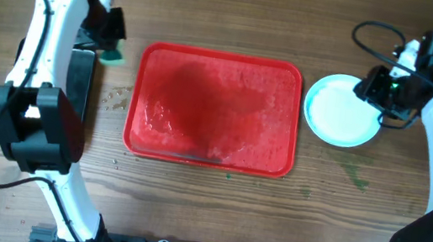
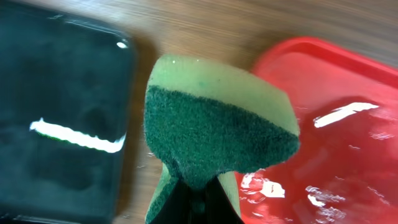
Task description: Clean dirty plates on tray and stack at the side
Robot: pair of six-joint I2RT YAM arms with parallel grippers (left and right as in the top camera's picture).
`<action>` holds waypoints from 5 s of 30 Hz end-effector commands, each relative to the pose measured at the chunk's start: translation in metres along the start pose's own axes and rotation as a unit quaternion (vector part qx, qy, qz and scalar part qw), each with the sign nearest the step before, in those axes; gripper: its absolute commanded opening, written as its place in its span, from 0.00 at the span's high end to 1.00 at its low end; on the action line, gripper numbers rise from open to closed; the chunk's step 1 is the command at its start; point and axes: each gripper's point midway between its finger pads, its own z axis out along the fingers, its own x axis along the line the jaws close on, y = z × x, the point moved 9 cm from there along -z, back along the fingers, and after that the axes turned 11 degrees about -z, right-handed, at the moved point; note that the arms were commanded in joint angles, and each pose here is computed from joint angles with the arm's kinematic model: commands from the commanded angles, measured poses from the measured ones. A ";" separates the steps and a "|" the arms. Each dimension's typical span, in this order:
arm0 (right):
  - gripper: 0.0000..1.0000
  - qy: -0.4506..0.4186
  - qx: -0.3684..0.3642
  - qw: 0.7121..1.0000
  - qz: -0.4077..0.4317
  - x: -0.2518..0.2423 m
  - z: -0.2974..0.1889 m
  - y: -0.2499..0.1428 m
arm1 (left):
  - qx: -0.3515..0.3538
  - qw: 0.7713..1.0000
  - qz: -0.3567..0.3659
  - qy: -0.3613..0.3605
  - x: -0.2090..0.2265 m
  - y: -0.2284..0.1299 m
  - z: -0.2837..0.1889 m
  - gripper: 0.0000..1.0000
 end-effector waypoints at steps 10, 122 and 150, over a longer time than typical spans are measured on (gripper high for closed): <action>0.42 0.049 -0.014 0.992 -0.116 0.078 0.018 0.002 | 0.046 0.970 -0.206 0.125 0.096 -0.010 0.025 0.96; 0.00 0.022 -0.550 0.754 -0.360 0.034 -0.011 -0.206 | -0.558 0.788 0.062 -0.252 0.067 -0.197 -0.116 0.00; 0.00 0.022 -0.550 0.753 -0.360 0.034 -0.011 -0.206 | -0.588 0.761 0.100 -0.257 0.085 -0.247 0.025 0.00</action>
